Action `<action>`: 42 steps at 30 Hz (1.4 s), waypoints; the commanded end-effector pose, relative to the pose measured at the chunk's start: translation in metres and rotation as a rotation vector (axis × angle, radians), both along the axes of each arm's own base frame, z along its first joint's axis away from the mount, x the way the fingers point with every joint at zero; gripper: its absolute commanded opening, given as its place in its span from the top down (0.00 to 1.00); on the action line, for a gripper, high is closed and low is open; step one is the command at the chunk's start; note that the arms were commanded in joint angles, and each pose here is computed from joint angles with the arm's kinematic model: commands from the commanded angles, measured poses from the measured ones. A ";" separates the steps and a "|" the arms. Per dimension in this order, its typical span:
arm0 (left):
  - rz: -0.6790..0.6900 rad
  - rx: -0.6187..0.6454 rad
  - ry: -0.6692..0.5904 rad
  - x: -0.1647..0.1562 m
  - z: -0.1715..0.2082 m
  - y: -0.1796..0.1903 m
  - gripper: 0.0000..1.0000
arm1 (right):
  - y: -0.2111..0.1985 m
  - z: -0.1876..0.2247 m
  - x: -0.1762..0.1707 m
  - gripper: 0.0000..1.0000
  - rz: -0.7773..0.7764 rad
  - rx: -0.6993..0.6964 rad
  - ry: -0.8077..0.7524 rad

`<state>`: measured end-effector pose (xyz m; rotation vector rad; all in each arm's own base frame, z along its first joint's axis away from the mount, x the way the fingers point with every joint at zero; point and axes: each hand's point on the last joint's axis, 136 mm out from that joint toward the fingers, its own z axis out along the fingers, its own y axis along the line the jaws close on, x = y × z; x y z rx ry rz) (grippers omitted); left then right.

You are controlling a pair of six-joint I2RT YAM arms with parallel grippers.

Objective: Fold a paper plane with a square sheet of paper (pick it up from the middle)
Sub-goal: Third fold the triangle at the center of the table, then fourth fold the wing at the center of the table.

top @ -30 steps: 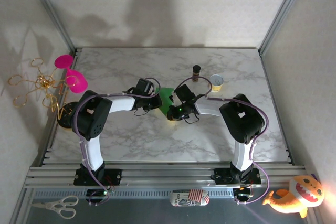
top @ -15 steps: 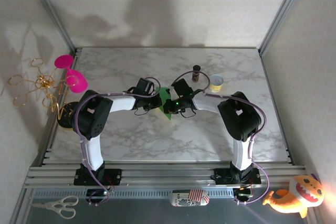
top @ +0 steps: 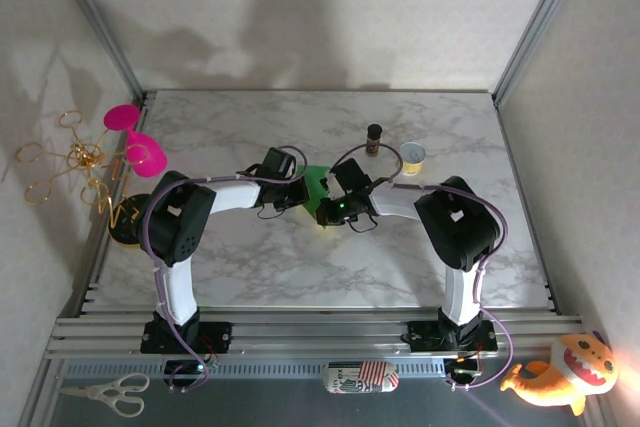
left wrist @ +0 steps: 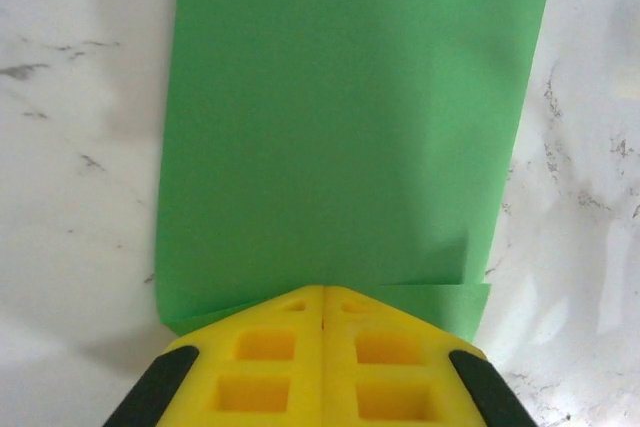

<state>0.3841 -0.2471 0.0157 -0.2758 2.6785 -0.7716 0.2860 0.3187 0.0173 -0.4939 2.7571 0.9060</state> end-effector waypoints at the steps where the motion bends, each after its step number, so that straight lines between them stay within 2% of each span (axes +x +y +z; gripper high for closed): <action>1: 0.077 0.216 0.152 -0.027 -0.054 0.046 0.96 | -0.043 -0.029 -0.044 0.96 0.016 -0.161 0.129; 5: 0.060 0.170 0.136 -0.022 -0.046 0.036 0.95 | -0.052 -0.026 -0.050 0.96 0.018 -0.162 0.111; 9: 0.030 0.026 0.090 -0.008 -0.014 0.007 0.93 | -0.034 0.014 -0.022 0.95 -0.025 -0.039 -0.013; 13: 0.036 -0.140 -0.002 0.013 0.046 -0.017 0.82 | -0.015 0.061 0.007 0.92 -0.080 0.087 -0.145; 15: 0.080 -0.159 -0.046 0.021 0.066 -0.013 0.75 | -0.011 0.068 0.016 0.90 -0.101 0.100 -0.172; 17: 0.140 -0.167 -0.074 0.027 0.078 0.000 0.73 | -0.008 0.063 0.022 0.89 -0.107 0.082 -0.161; 23: 0.271 -0.179 -0.065 0.021 0.068 0.044 0.59 | 0.000 0.031 0.027 0.89 -0.099 -0.017 -0.103; 27: 0.264 -0.212 -0.020 0.010 0.055 0.045 0.55 | -0.003 0.015 0.031 0.89 -0.119 -0.069 -0.082; 34: 0.217 -0.252 0.059 -0.004 0.034 0.031 0.55 | -0.015 -0.007 0.032 0.88 -0.160 -0.146 -0.050; 42: 0.169 -0.244 0.103 -0.008 0.020 0.017 0.61 | -0.025 -0.022 0.026 0.87 -0.170 -0.193 -0.010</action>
